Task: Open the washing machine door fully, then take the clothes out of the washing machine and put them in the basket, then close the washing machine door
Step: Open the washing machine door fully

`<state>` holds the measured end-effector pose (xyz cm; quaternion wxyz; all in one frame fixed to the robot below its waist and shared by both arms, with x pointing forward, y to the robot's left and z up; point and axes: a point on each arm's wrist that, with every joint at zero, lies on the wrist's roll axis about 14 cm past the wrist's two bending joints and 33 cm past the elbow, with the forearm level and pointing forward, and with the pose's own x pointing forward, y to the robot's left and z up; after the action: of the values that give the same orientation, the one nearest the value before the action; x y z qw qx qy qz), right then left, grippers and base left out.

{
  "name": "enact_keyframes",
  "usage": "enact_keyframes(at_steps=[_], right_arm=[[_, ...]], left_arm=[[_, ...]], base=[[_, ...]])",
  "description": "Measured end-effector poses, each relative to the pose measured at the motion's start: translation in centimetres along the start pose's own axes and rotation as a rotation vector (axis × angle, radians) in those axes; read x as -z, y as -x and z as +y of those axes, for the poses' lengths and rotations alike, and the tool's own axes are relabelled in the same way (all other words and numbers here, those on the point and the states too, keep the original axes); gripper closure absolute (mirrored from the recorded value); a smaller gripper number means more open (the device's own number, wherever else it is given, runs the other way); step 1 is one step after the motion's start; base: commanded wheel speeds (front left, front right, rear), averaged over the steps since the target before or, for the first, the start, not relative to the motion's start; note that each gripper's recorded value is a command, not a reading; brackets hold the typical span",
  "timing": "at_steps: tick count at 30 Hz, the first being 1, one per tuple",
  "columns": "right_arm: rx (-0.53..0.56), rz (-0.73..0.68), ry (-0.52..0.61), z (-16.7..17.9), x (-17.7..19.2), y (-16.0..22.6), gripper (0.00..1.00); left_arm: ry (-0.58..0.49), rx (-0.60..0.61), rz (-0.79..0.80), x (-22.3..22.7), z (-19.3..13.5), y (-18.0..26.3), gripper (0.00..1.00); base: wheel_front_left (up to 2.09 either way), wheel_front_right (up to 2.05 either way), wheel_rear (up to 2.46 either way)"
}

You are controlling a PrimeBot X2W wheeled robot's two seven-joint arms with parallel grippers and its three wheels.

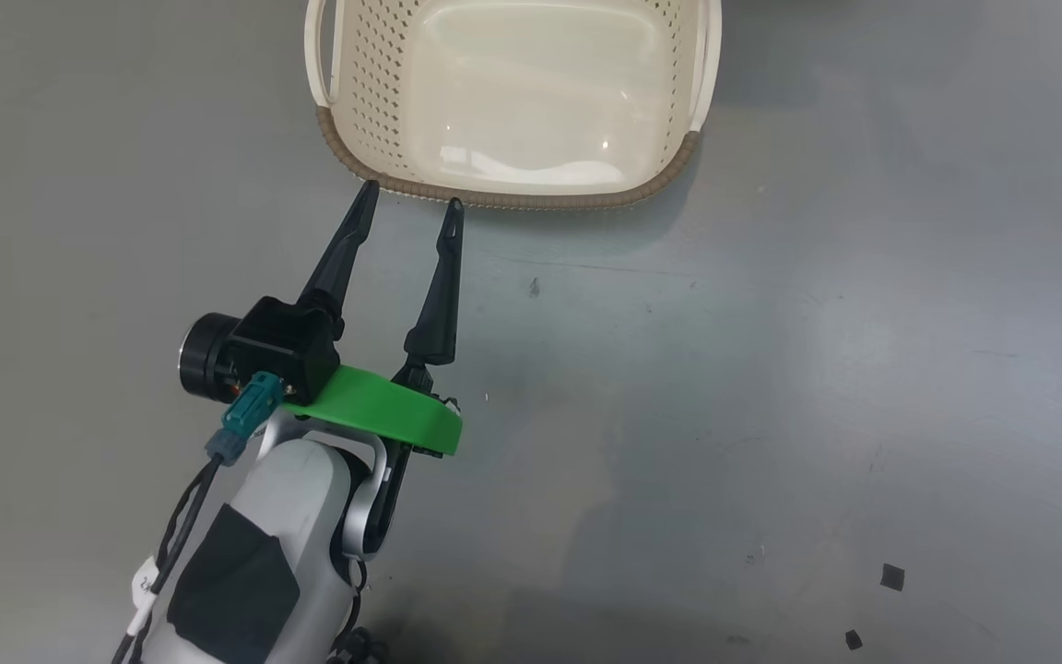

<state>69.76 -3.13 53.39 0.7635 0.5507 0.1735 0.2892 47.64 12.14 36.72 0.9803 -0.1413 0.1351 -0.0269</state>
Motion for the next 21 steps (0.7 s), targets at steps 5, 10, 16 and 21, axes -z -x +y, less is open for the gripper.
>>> enact_keyframes(at_steps=[5, 10, 16, 21], right_arm=[[-0.014, 0.06, -0.047, 0.0, 0.8, -1.1, 1.0], [-0.001, 0.112, -0.061, -0.9, 1.8, -1.8, 1.0], [0.011, 0.178, -0.11, -1.9, 3.3, -2.5, 1.0], [0.001, 0.188, -0.137, -1.8, 3.3, -2.9, 1.0]], left_arm=[[0.001, -0.013, 0.012, 0.4, 0.5, -0.1, 0.0], [0.001, -0.029, 0.017, 0.6, 1.2, -0.2, 0.0], [-0.004, -0.044, 0.019, 0.7, 1.8, -0.2, 0.0], [-0.002, -0.052, 0.029, 1.0, 2.0, -0.1, 0.0]], base=[[0.0, 0.0, 0.0], [0.0, 0.0, 0.0], [0.0, 0.0, 0.0], [0.0, 0.0, 0.0]])
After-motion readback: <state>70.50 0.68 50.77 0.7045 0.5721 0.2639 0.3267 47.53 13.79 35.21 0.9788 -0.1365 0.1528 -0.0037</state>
